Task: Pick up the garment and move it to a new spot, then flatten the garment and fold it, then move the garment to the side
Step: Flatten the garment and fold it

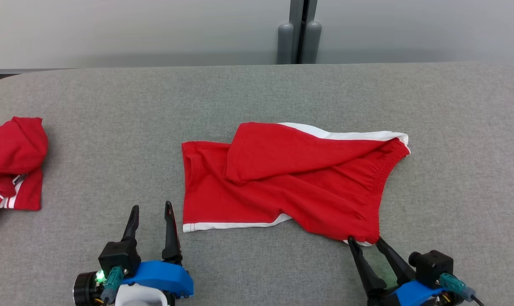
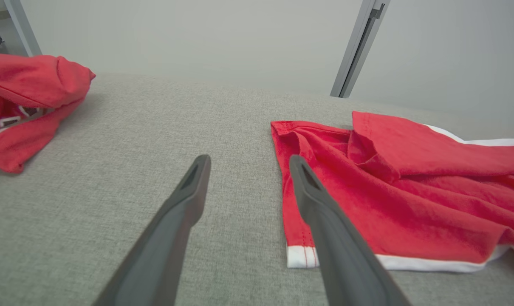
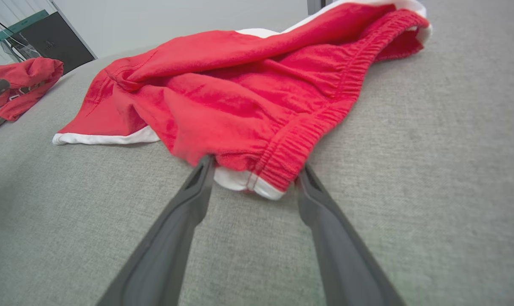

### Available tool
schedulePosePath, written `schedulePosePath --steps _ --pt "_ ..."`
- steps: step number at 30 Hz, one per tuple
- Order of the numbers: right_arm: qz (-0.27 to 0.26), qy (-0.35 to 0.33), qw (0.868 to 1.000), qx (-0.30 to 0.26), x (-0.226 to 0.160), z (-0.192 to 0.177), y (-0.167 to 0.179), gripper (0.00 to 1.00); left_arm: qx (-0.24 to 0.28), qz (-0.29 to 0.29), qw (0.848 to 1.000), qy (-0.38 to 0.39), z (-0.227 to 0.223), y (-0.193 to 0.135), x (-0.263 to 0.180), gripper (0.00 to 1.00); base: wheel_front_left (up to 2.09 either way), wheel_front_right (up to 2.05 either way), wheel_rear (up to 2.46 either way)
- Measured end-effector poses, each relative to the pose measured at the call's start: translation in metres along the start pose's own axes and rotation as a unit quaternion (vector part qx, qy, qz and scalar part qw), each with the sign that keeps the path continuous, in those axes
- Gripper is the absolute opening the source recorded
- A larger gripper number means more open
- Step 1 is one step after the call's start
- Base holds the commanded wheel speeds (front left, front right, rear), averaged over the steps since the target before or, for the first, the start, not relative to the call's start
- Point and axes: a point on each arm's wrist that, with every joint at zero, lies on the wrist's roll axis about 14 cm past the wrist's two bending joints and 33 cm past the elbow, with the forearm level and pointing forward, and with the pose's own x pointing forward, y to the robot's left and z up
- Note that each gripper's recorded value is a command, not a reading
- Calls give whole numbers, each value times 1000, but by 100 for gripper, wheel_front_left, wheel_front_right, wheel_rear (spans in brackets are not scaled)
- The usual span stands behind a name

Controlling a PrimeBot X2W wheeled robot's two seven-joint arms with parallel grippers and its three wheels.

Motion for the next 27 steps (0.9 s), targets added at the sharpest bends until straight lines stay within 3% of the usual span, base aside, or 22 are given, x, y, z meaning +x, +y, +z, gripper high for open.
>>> schedulePosePath --steps 2,11,16,23,24,25,26,27 --pt "0 -1 1000 -1 3 1 -1 2 2 0 1000 2 -1 0 0 100 0 0 0" --pt "-21 -54 998 -10 13 39 -22 0 5 -41 999 20 -13 -21 -4 100 0 0 0" --pt "-44 -31 998 -29 18 29 -45 0 -2 -55 998 33 -21 -31 -5 100 0 0 0" --pt "-30 7 997 -74 57 17 -49 0 1 -64 997 45 -28 -35 -1 100 0 0 0" --pt "-27 12 997 -78 62 14 -48 36 -2 -58 997 49 -31 -32 -1 100 0 0 0" --pt "-25 18 996 -80 65 11 -48 87 -3 -53 997 53 -33 -29 -2 100 0 0 0" --pt "-21 23 996 -84 67 8 -47 100 -3 -49 997 55 -34 -27 -2 100 0 0 0" --pt "-19 25 996 -88 68 7 -46 100 -4 -44 997 56 -35 -24 -2 100 0 0 0"
